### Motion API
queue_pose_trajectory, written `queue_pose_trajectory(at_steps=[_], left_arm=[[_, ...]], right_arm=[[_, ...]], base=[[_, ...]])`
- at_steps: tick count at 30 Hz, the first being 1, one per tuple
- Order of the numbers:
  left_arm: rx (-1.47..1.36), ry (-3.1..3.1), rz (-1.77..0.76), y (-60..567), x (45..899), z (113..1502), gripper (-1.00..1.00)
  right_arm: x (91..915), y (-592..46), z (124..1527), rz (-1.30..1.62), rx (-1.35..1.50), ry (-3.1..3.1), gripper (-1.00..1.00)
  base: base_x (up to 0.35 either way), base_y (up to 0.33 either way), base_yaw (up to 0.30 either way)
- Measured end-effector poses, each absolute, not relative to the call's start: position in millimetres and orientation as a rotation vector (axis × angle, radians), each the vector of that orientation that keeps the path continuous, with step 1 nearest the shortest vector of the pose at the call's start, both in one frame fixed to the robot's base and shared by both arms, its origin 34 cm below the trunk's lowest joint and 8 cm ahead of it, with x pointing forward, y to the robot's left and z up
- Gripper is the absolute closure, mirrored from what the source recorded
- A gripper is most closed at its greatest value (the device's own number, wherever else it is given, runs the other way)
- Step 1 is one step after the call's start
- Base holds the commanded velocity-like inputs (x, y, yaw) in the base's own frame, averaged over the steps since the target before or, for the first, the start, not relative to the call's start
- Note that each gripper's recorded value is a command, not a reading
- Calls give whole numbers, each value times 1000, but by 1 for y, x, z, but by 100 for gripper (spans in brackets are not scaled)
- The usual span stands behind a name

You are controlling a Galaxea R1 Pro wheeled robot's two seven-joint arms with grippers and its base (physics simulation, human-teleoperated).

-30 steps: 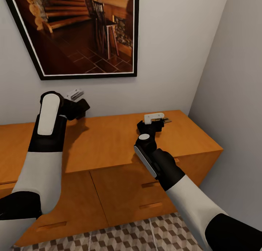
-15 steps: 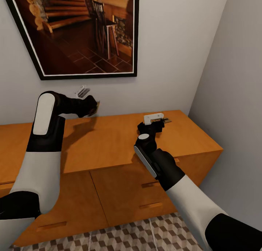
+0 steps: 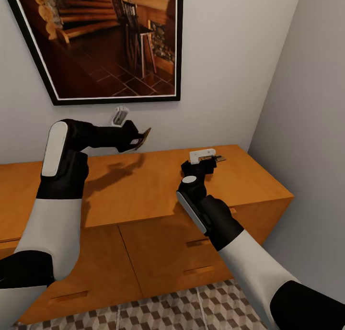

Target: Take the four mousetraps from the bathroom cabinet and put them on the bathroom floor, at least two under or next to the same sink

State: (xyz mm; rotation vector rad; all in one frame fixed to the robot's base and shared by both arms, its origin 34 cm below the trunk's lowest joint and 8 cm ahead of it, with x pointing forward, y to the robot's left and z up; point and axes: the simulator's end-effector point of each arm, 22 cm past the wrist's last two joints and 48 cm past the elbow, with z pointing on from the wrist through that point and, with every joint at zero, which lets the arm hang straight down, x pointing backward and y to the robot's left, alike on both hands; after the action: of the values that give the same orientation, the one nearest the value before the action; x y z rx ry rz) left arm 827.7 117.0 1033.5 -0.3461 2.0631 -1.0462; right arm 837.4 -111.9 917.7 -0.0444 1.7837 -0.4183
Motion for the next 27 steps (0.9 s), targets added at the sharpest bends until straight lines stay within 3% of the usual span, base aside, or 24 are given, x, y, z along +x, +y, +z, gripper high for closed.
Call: queue_pose_trajectory(at_steps=[27], left_arm=[[-335, 2074, -1046, 130, 823, 1018, 100]], right_arm=[[823, -93, 943, -419, -97, 1721, -100]], base=[[0, 0, 0]])
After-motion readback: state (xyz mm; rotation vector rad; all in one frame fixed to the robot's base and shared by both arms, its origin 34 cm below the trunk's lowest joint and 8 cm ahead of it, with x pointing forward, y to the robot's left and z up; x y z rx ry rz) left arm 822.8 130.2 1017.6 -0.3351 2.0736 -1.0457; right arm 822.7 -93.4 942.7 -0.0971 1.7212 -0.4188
